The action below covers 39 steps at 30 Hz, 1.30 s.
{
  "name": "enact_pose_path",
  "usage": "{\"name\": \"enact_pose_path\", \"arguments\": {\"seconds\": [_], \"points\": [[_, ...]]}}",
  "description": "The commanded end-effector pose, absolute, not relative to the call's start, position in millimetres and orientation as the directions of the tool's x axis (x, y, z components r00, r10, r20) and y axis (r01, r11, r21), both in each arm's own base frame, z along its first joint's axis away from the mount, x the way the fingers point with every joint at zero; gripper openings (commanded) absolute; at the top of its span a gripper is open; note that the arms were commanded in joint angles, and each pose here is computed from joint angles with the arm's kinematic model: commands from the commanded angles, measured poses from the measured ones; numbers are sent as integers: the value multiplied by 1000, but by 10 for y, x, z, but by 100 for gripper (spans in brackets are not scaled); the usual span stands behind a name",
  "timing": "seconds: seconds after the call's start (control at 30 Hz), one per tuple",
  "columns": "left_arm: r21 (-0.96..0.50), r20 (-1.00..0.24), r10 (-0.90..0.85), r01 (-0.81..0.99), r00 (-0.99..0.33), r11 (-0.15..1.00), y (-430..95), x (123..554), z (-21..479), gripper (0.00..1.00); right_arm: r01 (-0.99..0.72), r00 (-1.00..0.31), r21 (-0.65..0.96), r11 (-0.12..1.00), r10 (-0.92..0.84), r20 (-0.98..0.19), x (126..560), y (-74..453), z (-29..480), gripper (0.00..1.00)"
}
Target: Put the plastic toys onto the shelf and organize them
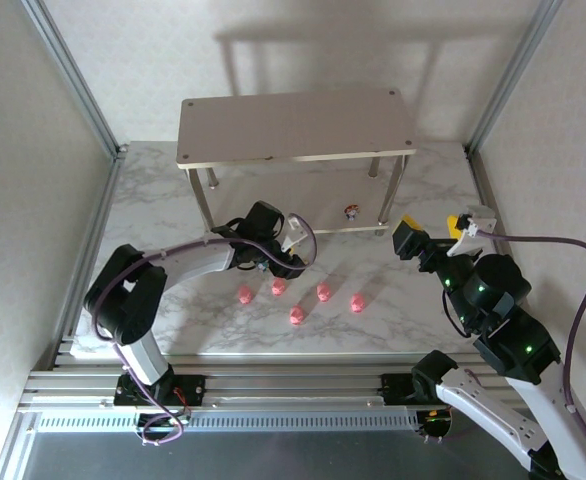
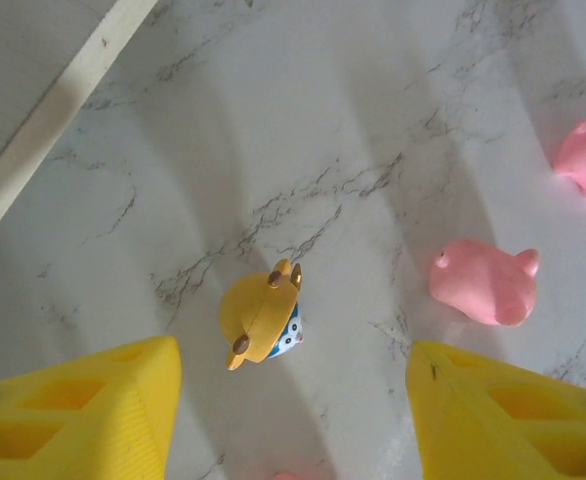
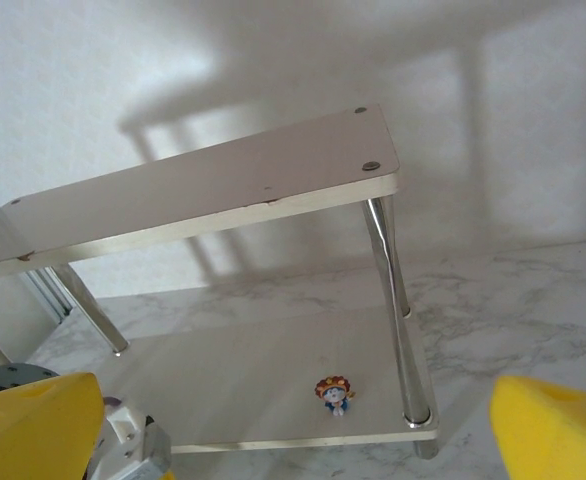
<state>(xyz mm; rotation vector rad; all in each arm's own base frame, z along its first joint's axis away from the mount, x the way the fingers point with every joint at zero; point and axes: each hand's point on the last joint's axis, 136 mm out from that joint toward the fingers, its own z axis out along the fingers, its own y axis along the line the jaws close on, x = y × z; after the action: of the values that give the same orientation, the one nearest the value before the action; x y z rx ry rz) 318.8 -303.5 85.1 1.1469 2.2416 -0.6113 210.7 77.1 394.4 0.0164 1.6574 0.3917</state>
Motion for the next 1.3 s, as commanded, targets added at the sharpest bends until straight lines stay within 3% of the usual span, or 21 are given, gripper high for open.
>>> {"name": "enact_pose_path", "arguments": {"seconds": [0.0, 1.27], "points": [[-121, -629, 610, 835, -483, 536, -3041, 3244, 811, 61, -213, -90, 289, 933, 276, -957, 2060, 699, 4103, 99], [-147, -574, 632, 824, -521, 547, -2990, 3302, 472, 61, -207, -77, 295, 933, 285, -955, 2100, 711, 4096, 99]]}}
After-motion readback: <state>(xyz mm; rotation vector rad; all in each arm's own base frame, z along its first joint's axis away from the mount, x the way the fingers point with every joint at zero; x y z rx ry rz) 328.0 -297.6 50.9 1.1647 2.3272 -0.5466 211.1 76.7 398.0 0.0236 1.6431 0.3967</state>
